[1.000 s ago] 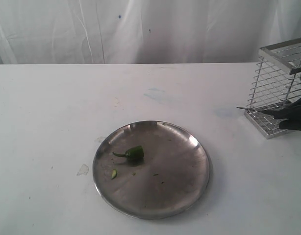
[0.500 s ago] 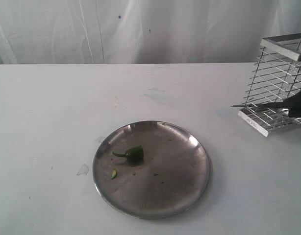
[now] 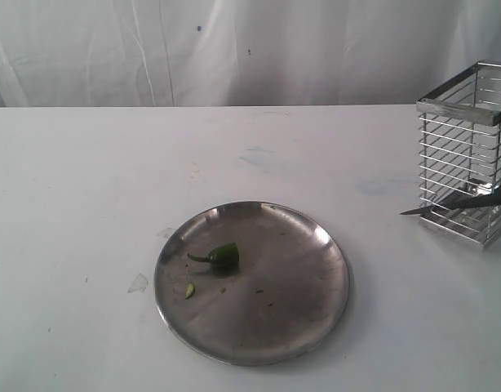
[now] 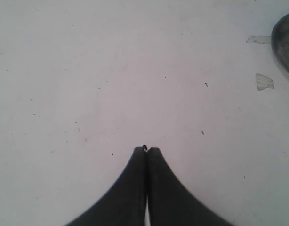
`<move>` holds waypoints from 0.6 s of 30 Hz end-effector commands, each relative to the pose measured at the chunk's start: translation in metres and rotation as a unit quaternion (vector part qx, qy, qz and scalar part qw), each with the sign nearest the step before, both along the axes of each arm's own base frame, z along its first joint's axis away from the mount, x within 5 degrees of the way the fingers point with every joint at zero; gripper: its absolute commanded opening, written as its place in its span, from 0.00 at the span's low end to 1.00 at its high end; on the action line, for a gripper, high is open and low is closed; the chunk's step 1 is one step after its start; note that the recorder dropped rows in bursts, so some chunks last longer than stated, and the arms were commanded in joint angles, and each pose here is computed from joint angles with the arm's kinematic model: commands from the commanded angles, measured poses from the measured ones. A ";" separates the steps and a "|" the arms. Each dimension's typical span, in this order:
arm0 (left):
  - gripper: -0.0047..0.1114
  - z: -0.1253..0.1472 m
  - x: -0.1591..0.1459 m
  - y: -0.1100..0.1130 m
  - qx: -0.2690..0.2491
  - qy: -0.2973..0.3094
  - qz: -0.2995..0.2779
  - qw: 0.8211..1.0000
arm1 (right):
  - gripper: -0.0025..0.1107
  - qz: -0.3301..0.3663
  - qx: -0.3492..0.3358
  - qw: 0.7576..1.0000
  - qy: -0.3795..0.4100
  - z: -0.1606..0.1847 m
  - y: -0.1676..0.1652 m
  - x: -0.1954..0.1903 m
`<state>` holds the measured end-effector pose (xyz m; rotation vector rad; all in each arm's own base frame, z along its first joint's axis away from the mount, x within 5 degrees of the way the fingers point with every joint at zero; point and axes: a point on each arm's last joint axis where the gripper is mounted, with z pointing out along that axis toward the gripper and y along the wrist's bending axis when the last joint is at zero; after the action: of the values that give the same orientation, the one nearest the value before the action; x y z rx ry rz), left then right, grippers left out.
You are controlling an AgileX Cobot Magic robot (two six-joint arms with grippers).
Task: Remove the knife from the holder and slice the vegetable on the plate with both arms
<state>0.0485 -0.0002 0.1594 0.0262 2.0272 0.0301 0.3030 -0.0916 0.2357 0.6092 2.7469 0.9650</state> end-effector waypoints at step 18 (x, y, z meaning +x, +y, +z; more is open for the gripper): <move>0.04 -0.002 -0.001 -0.001 -0.004 0.009 -0.003 1.000 | 0.02 0.011 0.017 0.998 -0.053 0.011 0.004 0.003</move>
<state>0.0485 -0.0002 0.1594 0.0262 2.0272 0.0301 0.3002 -0.0918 0.2395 0.5720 2.7566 0.9281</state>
